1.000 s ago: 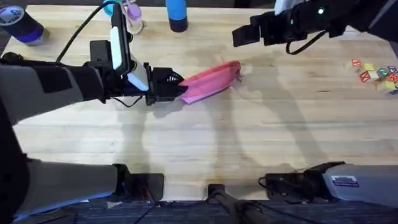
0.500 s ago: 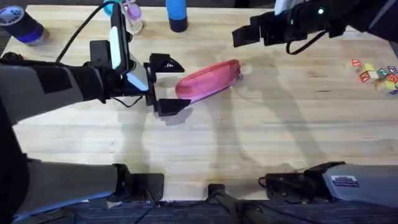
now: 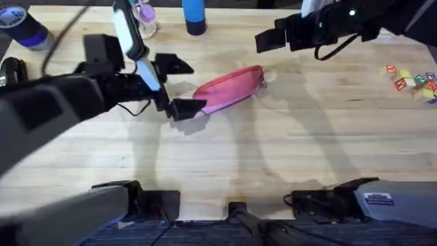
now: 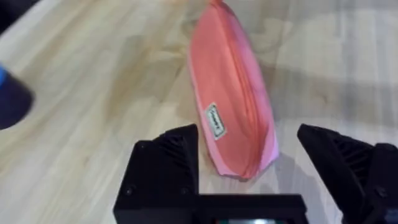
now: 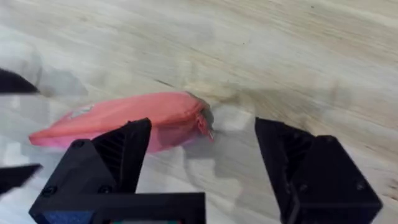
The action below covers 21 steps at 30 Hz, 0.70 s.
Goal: Unzip the bag, pick up the pens from the table one at a time and place them inside, then zip the bag closed.
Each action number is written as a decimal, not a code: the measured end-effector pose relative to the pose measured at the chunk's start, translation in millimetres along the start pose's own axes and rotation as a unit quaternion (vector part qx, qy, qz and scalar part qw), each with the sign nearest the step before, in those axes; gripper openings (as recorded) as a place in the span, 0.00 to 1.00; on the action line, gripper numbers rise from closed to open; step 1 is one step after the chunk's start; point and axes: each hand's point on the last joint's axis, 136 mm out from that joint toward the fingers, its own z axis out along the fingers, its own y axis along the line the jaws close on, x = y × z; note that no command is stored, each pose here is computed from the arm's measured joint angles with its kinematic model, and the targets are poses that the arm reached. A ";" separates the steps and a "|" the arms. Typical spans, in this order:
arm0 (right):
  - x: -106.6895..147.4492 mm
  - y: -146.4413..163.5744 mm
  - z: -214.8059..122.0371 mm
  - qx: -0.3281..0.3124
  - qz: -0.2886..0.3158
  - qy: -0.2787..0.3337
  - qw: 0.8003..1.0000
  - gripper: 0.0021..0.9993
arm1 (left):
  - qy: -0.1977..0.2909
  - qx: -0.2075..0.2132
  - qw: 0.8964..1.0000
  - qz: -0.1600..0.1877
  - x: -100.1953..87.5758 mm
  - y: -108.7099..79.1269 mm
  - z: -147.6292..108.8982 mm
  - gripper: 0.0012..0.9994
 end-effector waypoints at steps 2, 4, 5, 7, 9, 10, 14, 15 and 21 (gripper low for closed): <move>5.6 -0.4 -0.1 0.001 -0.005 0.011 1.000 1.00 | 0.004 -0.029 1.000 -0.008 -12.1 4.6 -8.6 0.99; 17.5 -4.9 -0.7 0.014 -0.009 0.035 0.999 1.00 | 0.007 -0.095 0.994 -0.046 -35.1 12.0 -28.0 0.99; 19.4 -6.3 -0.9 0.018 -0.010 0.039 0.999 1.00 | 0.007 -0.108 0.993 -0.057 -38.6 12.4 -32.4 0.99; 22.6 -10.0 -1.3 0.028 -0.010 0.046 0.998 1.00 | 0.027 -0.149 0.980 -0.129 -38.5 4.2 -48.9 0.99; 23.2 -10.7 -1.4 0.030 -0.010 0.047 0.998 1.00 | 0.049 -0.161 0.971 -0.168 -30.7 -4.3 -55.5 0.99; 23.2 -10.7 -1.4 0.031 -0.010 0.047 0.998 1.00 | 0.057 -0.166 0.968 -0.181 -28.1 -7.3 -58.3 0.99; 22.5 -10.9 -3.3 0.032 -0.011 0.045 0.998 1.00 | 0.083 -0.188 0.954 -0.219 -26.6 -15.4 -71.4 0.99; 21.8 -10.7 -4.9 0.032 -0.012 0.043 0.999 1.00 | 0.087 -0.193 0.952 -0.222 -28.3 -16.5 -74.6 0.99; 12.1 -8.0 -24.2 0.032 -0.015 0.013 0.999 1.00 | 0.096 -0.217 0.945 -0.227 -47.8 -17.1 -92.1 0.99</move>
